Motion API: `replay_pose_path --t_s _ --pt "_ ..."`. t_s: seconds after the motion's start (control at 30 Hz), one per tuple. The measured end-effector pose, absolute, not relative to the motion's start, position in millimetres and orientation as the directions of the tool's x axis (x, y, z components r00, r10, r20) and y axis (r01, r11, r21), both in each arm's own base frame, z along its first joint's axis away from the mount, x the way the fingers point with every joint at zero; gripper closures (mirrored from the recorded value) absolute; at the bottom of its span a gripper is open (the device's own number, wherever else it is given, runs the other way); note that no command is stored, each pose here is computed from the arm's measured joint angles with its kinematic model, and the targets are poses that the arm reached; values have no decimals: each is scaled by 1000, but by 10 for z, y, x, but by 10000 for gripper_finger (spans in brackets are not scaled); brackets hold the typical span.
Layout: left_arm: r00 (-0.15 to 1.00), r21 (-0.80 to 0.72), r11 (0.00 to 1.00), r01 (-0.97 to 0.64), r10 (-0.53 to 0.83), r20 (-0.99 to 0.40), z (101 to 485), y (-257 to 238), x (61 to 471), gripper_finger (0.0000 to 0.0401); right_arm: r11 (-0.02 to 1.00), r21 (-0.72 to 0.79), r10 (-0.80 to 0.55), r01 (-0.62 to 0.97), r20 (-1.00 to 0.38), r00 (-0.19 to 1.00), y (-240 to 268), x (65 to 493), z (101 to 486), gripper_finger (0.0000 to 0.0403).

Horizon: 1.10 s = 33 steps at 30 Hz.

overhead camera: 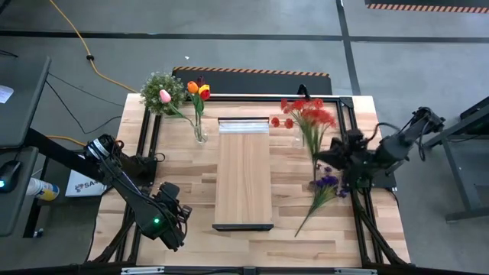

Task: Pick and place flowers into a vace then onto a shelf
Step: Put the orange flowers into the right transparent vase

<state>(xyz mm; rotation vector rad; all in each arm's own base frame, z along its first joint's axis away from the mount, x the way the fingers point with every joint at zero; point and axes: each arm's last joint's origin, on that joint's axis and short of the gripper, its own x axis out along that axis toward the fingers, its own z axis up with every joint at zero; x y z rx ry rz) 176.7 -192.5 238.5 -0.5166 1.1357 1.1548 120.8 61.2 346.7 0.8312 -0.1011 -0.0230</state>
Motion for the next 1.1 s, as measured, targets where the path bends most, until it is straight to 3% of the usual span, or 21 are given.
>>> replay_pose_path --t_s 0.2,0.5,0.77,1.1 --pt "-20 203 374 -905 439 -898 2382 -1930 1772 316 777 628 -196 42 179 964 434 996 3611 403" --pt "-16 197 374 -906 434 -901 2380 -1934 1776 316 834 495 -397 244 231 888 129 613 3704 403" --pt "-14 196 375 -906 436 -900 2381 -1934 1777 316 766 392 -600 509 155 785 12 498 3689 403" --pt "-11 194 375 -907 437 -899 2380 -1933 1778 316 650 285 -742 704 41 669 -5 500 3551 403"
